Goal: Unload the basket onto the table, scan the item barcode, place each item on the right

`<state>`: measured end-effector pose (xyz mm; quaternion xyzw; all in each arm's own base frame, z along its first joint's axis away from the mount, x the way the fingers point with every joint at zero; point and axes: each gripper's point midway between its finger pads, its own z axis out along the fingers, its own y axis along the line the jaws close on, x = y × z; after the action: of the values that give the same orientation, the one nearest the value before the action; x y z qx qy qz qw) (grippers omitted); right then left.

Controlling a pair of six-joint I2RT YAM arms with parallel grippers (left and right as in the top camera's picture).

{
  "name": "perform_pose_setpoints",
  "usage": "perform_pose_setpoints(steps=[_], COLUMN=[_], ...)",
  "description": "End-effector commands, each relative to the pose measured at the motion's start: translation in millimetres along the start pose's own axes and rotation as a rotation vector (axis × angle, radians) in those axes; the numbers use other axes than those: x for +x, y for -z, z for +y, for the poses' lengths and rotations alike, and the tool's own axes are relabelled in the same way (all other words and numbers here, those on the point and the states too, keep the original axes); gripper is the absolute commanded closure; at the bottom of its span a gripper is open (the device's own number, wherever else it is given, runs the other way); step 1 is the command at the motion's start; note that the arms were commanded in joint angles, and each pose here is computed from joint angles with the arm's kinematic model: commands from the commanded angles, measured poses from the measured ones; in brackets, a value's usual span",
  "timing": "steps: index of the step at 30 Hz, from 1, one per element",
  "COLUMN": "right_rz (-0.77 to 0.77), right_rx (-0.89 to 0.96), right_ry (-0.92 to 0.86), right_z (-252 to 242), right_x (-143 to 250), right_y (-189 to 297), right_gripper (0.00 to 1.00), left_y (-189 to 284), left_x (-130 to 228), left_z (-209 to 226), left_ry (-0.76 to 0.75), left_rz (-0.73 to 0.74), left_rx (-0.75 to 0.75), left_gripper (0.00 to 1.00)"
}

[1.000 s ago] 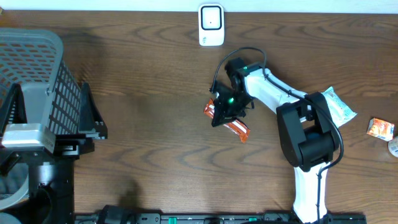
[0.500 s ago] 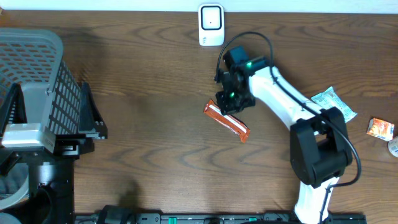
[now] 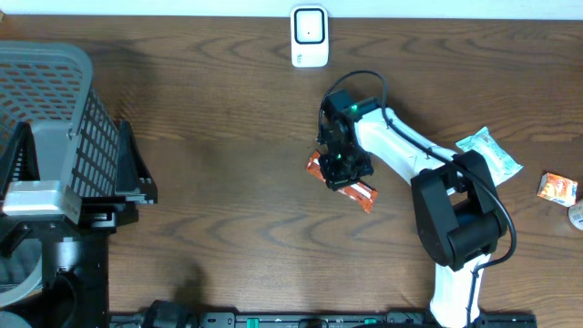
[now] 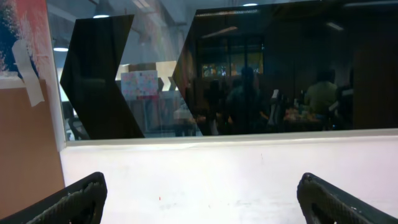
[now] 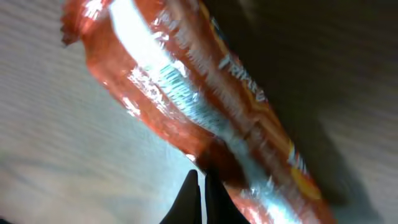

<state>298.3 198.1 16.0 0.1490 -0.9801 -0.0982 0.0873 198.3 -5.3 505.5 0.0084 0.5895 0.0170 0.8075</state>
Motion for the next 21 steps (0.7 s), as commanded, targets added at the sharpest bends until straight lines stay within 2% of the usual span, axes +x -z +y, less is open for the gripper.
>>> perform_pose_setpoints(steps=[1, 4, 8, 21], right_rz=[-0.117, -0.154, -0.125, -0.035], right_rx=[0.004, 0.042, 0.117, 0.188], right_ry=[0.031, 0.034, -0.004, -0.095], right_z=[10.4, 6.9, -7.2, -39.6], right_x=[-17.6, -16.0, -6.6, 28.8], right_y=[46.9, 63.6, 62.9, -5.6], right_gripper=[0.99, 0.99, 0.99, 0.99], left_y=[1.8, 1.8, 1.8, 1.8], left_x=[-1.8, -1.8, -1.9, -1.9], left_z=[1.0, 1.0, 1.0, 1.0], left_ry=[0.002, 0.002, 0.002, 0.002], left_rz=[-0.009, -0.009, -0.009, -0.009], left_rx=[-0.003, -0.003, -0.003, -0.003], left_gripper=[0.02, 0.02, 0.02, 0.02])
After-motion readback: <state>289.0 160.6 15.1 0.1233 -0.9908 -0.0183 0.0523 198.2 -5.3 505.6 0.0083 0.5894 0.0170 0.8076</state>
